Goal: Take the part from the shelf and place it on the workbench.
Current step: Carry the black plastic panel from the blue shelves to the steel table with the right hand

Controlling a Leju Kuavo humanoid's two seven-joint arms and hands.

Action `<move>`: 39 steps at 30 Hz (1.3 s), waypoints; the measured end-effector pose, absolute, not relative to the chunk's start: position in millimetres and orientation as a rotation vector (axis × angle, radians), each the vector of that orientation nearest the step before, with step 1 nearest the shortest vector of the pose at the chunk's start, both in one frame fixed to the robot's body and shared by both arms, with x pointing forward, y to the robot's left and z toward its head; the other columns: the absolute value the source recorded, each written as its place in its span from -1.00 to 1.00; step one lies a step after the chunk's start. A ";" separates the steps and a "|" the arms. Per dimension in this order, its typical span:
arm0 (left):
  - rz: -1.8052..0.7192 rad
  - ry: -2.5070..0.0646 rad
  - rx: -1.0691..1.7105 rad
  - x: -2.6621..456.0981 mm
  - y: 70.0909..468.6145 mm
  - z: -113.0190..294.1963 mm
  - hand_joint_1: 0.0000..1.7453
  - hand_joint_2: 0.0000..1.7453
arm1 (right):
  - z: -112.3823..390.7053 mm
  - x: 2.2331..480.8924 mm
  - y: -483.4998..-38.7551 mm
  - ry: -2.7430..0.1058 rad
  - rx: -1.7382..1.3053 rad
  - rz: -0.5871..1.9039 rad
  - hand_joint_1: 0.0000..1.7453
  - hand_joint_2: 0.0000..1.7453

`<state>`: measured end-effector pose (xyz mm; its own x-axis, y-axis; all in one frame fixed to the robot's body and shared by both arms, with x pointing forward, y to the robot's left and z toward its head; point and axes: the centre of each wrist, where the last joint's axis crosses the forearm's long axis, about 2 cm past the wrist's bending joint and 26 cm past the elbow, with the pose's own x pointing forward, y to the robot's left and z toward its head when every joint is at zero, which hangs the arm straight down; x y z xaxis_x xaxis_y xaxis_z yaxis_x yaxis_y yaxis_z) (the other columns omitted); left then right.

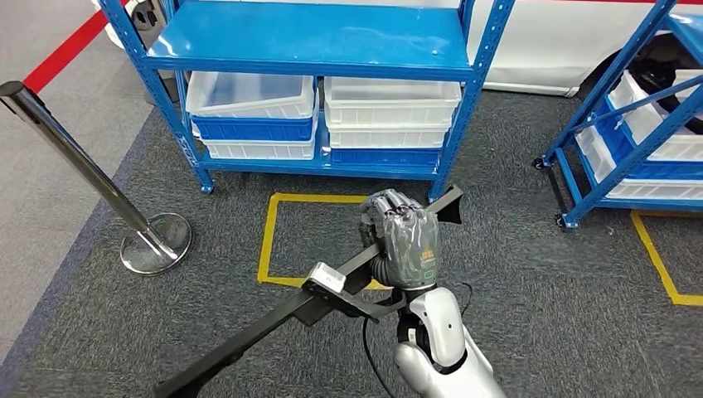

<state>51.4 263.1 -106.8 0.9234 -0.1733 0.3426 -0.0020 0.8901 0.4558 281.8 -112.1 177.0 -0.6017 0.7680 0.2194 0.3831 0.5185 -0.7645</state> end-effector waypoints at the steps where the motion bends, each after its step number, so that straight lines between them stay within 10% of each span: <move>1: -0.091 -0.387 0.467 51.5 263.0 -106.8 -1.00 1.00 | 175.6 281.4 -114.7 -2.208 -0.941 0.918 1.00 1.00; 39: -0.081 -0.370 0.474 47.5 263.7 -107.3 -1.00 1.00 | 152.4 247.4 -185.4 -2.110 -1.049 0.606 1.00 1.00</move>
<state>47.5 263.7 -107.3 0.9305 -0.1609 0.3289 -0.0091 0.8878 0.4602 247.4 -185.4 152.4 -0.4322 0.8199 0.3754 0.4954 0.5637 -0.6609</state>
